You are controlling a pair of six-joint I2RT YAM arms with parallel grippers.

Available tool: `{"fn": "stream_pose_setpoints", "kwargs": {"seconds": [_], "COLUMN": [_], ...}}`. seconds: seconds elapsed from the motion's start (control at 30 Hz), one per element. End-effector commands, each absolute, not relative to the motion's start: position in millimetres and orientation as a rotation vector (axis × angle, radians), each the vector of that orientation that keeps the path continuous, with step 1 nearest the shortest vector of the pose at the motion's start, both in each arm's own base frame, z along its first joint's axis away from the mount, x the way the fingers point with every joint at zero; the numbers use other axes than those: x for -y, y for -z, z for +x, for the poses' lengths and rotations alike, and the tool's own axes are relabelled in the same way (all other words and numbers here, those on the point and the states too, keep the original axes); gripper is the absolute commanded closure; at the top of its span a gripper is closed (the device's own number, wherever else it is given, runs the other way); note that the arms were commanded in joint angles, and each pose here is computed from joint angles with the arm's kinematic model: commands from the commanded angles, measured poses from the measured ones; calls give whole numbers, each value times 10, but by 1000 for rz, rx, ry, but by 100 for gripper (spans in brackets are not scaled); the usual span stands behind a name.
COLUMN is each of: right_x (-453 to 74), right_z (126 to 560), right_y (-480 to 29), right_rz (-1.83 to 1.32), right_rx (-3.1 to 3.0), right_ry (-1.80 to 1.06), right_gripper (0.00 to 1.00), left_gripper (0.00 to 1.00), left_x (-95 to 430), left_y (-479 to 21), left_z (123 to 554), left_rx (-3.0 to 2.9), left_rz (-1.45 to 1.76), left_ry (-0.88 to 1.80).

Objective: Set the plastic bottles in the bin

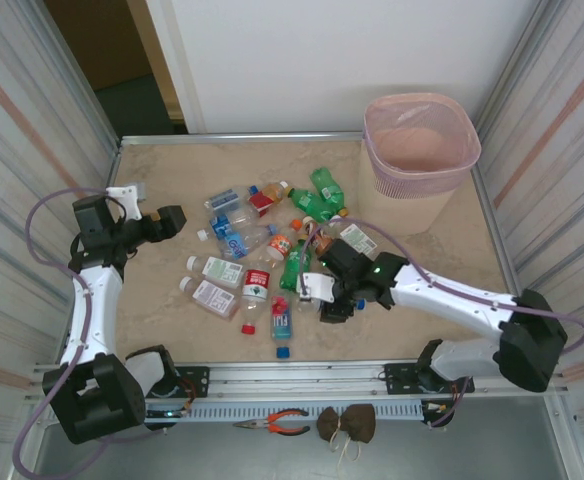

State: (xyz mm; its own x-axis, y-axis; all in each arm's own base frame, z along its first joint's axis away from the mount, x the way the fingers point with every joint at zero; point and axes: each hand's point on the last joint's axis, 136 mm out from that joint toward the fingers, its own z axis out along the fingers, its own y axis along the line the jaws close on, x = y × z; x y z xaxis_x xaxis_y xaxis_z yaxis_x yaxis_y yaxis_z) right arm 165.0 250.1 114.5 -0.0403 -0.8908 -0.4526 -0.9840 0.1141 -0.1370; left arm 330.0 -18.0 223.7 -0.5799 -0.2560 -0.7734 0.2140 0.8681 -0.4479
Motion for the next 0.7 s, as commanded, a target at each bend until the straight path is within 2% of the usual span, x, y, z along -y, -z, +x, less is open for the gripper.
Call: {"fn": "stream_pose_setpoints", "kwargs": {"seconds": [0.0, 0.37, 0.67], "right_x": [-2534, -2358, -1844], "right_z": [1820, 2765, 3588], "right_y": [-1653, -3297, -4119], "right_rz": [-1580, -841, -484], "right_rx": [-2032, -2047, -1981], "right_ry": [-379, -497, -437], "right_gripper": [48, 54, 55], "left_gripper": [8, 8, 8], "left_x": [185, 206, 207], "left_y": [-2282, -2301, -2326], "left_z": [3266, 3270, 3248], "left_rx": [-2076, -2069, -2060], "left_rz": [-29, -22, -18], "left_ry": [640, 657, 647]}}
